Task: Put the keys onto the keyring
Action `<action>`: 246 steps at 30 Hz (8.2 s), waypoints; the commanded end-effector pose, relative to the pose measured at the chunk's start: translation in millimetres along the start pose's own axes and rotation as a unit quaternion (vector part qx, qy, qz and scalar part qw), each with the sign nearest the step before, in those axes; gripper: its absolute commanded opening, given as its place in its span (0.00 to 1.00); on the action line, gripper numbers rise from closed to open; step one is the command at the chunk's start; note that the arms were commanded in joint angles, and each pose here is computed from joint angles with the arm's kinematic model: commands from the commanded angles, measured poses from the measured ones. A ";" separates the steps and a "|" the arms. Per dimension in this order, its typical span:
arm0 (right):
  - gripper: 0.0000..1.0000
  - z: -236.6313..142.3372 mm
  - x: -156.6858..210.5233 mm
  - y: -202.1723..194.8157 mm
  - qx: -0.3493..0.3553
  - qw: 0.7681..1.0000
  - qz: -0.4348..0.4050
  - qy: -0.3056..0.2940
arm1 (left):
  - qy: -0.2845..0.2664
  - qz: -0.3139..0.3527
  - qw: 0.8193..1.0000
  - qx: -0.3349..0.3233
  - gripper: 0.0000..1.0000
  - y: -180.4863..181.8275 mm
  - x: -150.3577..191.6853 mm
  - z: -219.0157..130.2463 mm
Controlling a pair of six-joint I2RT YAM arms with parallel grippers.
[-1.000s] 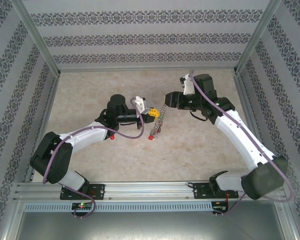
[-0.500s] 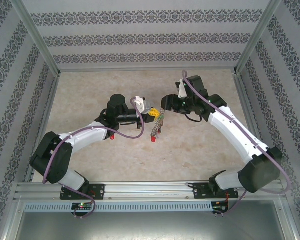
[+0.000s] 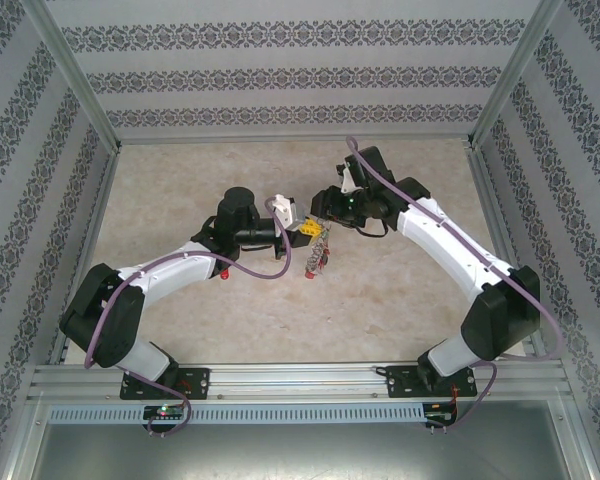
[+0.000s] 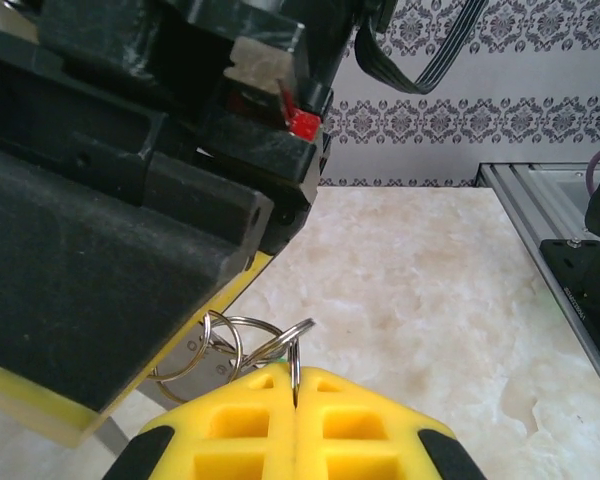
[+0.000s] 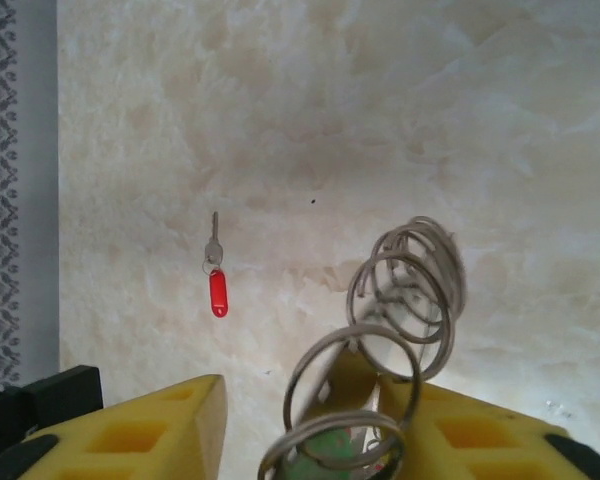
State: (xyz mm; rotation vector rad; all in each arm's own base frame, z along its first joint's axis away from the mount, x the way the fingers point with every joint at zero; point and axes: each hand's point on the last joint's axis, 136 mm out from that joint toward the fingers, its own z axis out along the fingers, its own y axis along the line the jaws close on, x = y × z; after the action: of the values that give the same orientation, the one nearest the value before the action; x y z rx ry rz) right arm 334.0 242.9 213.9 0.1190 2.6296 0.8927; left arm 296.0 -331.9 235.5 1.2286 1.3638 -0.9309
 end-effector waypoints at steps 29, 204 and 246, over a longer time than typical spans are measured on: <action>0.00 -29.9 -46.2 12.6 -0.137 0.987 -0.027 -0.085 | -0.032 -0.014 0.999 -0.009 0.43 9.1 -38.9 -25.7; 0.19 -16.6 51.2 51.5 -0.178 0.701 -0.592 -0.355 | 0.096 0.086 0.984 -0.121 0.00 35.0 -110.2 -110.6; 0.22 33.4 39.7 68.5 -0.167 0.737 -0.557 -0.345 | 0.071 0.076 0.987 -0.126 0.00 35.4 -119.8 -110.6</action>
State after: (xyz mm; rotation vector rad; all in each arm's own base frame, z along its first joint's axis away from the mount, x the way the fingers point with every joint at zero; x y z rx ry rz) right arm 296.1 323.6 203.8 -1.0032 1.3756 0.6526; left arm 307.3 -235.6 342.9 1.2147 1.5397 -0.5600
